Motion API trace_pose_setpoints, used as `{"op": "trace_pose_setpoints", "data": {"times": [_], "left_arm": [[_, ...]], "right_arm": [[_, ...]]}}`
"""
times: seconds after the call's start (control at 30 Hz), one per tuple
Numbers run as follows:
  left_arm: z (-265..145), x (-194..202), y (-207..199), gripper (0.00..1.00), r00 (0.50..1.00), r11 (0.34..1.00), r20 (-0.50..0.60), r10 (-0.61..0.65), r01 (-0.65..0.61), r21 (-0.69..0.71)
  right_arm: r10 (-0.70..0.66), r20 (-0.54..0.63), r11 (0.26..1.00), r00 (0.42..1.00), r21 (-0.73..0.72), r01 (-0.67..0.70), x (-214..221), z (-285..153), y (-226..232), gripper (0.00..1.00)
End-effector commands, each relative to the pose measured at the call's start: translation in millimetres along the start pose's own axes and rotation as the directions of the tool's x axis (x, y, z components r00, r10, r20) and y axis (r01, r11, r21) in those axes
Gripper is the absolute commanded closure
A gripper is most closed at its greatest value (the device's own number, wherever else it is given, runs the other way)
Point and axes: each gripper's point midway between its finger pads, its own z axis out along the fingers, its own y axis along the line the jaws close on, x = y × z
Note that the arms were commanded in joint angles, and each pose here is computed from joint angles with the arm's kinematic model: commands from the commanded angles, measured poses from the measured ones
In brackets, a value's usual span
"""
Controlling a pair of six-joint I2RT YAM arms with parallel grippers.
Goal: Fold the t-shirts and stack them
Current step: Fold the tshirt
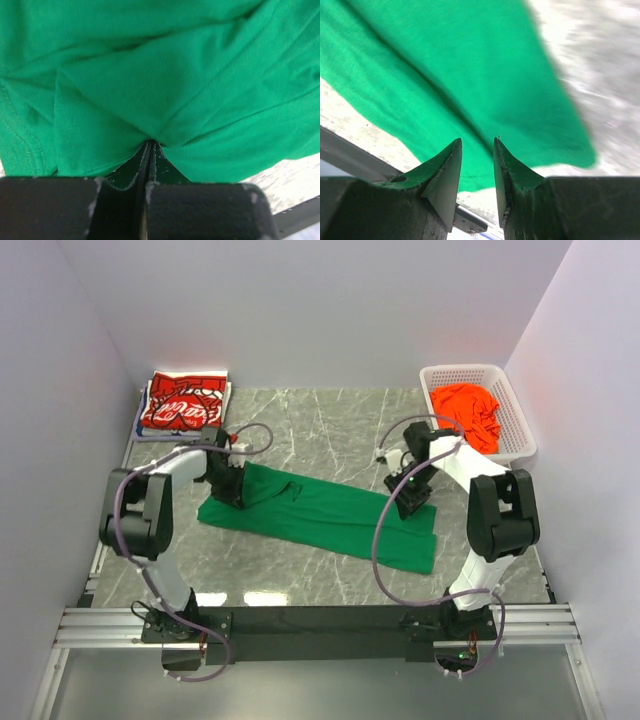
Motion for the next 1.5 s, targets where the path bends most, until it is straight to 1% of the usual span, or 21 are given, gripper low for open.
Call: {"op": "trace_pose_setpoints", "data": {"times": [0.0, 0.1, 0.2, 0.23, 0.3, 0.33, 0.4, 0.43, 0.5, 0.53, 0.57, 0.67, 0.73, 0.93, 1.03, 1.07, 1.17, 1.2, 1.3, 1.4, 1.47], "left_arm": [[11.7, -37.6, 15.1, 0.97, 0.997, 0.991, 0.036, 0.065, -0.060, -0.116], [33.3, -63.7, 20.2, 0.98, 0.995, 0.987, 0.018, 0.101, -0.098, -0.125], [53.0, -108.1, 25.0, 0.99, 0.981, 0.973, 0.048, 0.186, -0.177, -0.149], [61.7, -136.8, 28.2, 0.99, 0.974, 0.964, 0.073, 0.216, -0.202, -0.171], [66.4, -170.7, 31.6, 0.99, 0.959, 0.950, 0.105, 0.264, -0.240, -0.199], [64.7, -206.4, 33.1, 0.99, 0.945, 0.943, 0.161, 0.285, -0.246, -0.226], [57.1, -238.7, 35.6, 0.98, 0.929, 0.937, 0.216, 0.301, -0.246, -0.249], [45.6, -264.3, 33.0, 0.97, 0.910, 0.936, 0.277, 0.310, -0.240, -0.259], [30.7, -281.0, 28.0, 0.94, 0.890, 0.941, 0.334, 0.310, -0.237, -0.242], [16.5, -284.7, 17.1, 0.92, 0.874, 0.944, 0.368, 0.318, -0.256, -0.208], [5.4, -293.3, 14.6, 0.90, 0.851, 0.944, 0.415, 0.322, -0.254, -0.210], [-25.2, -286.1, -1.4, 0.87, 0.815, 0.945, 0.480, 0.325, -0.266, -0.188], [-39.7, -272.2, -8.9, 0.86, 0.818, 0.955, 0.494, 0.296, -0.245, -0.166], [-44.2, -231.1, -31.1, 0.86, 0.872, 0.978, 0.448, 0.196, -0.210, -0.018], [-41.1, -216.3, -38.3, 0.86, 0.891, 0.984, 0.432, 0.143, -0.176, 0.037], [-38.8, -212.0, -41.1, 0.86, 0.901, 0.989, 0.423, 0.095, -0.136, 0.067], [-27.2, -198.7, -48.5, 0.89, 0.922, 0.987, 0.387, 0.026, -0.085, 0.136], [-18.6, -192.2, -50.6, 0.89, 0.931, 0.984, 0.365, 0.011, -0.074, 0.160], [-1.3, -185.6, -56.2, 0.90, 0.945, 0.982, 0.325, -0.011, -0.051, 0.181], [6.2, -186.1, -61.2, 0.89, 0.948, 0.978, 0.318, -0.021, -0.047, 0.203], [14.8, -186.0, -60.6, 0.89, 0.953, 0.979, 0.303, -0.026, -0.038, 0.202]], "right_arm": [[0.024, 0.096, 0.999, 0.995, 0.046, -0.028, -16.0, -25.5, -18.9, 0.61], [0.032, 0.084, 0.997, 0.996, 0.066, -0.037, -11.6, -27.0, -28.4, 0.61], [0.022, 0.088, 0.995, 0.996, 0.092, -0.030, -10.8, -28.9, -33.7, 0.61], [0.021, 0.091, 0.995, 0.996, 0.094, -0.029, -10.9, -29.3, -33.6, 0.61], [0.023, 0.084, 0.998, 0.996, 0.061, -0.028, -11.2, -26.4, -28.7, 0.61], [0.027, 0.081, 0.998, 0.996, 0.050, -0.031, -11.1, -25.0, -26.8, 0.61], [0.027, 0.073, 0.999, 0.997, 0.018, -0.028, -11.0, -17.4, -18.4, 0.61], [0.023, 0.064, 1.000, 0.998, 0.008, -0.023, -9.9, -13.4, -14.8, 0.61], [0.005, 0.046, 1.000, 0.999, -0.003, -0.005, -8.1, -1.7, -6.0, 0.61], [0.000, 0.036, 1.000, 0.999, -0.010, 0.000, -7.5, 3.8, -2.8, 0.61], [-0.004, 0.032, 1.000, 0.999, -0.013, 0.004, -8.1, 9.3, -0.5, 0.61], [-0.026, 0.002, 0.999, 1.000, -0.037, 0.026, -9.0, 26.6, 14.3, 0.61], [-0.044, -0.027, 0.997, 0.999, -0.065, 0.043, -7.9, 38.2, 25.7, 0.61], [-0.045, -0.134, 0.990, 0.990, -0.142, 0.025, 12.8, 60.3, 41.4, 0.62], [-0.070, -0.144, 0.982, 0.987, -0.184, 0.042, 21.9, 59.5, 59.5, 0.63], [-0.108, -0.146, 0.974, 0.983, -0.216, 0.075, 23.8, 61.2, 76.1, 0.62], [-0.212, -0.183, 0.957, 0.960, -0.239, 0.165, 34.5, 63.9, 107.1, 0.63], [-0.234, -0.165, 0.944, 0.958, -0.277, 0.182, 30.6, 62.3, 120.4, 0.63], [-0.294, -0.144, 0.893, 0.945, -0.395, 0.217, 27.1, 54.1, 161.0, 0.62], [-0.353, -0.155, 0.865, 0.923, -0.431, 0.258, 31.3, 57.7, 184.5, 0.62], [-0.357, -0.161, 0.860, 0.920, -0.442, 0.256, 31.7, 61.1, 191.5, 0.62]]}}
